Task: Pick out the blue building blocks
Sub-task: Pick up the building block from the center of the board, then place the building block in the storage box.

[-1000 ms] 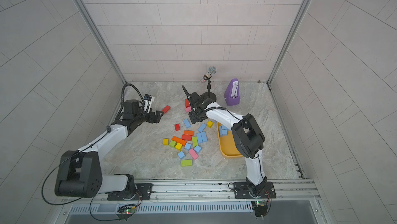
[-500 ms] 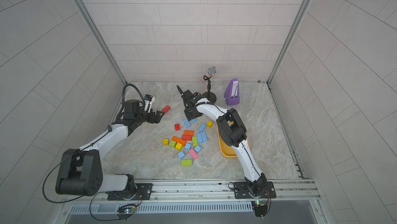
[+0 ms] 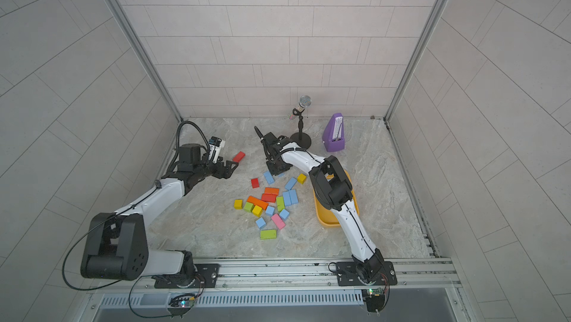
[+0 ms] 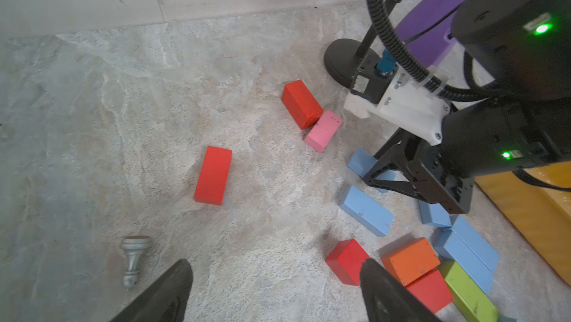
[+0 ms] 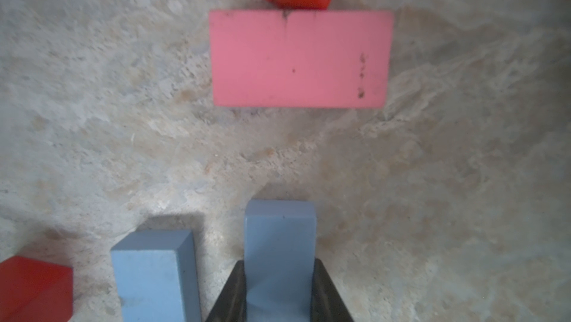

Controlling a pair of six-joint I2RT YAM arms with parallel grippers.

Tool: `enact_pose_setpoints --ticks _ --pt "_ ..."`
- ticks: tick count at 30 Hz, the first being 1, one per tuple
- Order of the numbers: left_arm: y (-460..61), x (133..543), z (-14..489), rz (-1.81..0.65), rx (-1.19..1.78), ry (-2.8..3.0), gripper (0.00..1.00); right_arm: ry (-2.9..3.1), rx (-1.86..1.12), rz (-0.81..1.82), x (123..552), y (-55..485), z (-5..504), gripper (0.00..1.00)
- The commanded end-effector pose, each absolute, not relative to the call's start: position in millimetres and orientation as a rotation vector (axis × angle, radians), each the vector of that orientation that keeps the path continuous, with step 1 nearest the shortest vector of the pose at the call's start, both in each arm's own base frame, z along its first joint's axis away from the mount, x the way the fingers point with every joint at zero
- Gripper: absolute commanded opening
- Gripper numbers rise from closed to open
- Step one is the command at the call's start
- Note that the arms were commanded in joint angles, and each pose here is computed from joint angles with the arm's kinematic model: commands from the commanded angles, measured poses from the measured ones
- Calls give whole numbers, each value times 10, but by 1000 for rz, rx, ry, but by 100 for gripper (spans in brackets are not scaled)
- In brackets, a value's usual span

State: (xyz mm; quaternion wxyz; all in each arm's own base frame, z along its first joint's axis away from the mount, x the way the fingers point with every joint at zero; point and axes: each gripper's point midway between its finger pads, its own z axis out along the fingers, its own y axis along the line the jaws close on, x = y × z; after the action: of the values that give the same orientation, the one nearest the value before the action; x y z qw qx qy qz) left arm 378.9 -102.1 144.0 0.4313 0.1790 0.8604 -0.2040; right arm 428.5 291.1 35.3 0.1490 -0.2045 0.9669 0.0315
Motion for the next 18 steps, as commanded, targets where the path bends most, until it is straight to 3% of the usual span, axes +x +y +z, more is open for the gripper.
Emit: enact_pose_setpoints --ticks 1,8,18 --pt "-1219 3698 1552 -615 536 2064 89 2677 -568 113 4249 2789 940 23" --pt "-1647 3445 1628 -756 692 1997 89 2624 -507 76 3761 2208 1325 23" --pt "-2155 3136 1485 -784 923 1986 92 2731 -197 26 3038 1053 1101 24"
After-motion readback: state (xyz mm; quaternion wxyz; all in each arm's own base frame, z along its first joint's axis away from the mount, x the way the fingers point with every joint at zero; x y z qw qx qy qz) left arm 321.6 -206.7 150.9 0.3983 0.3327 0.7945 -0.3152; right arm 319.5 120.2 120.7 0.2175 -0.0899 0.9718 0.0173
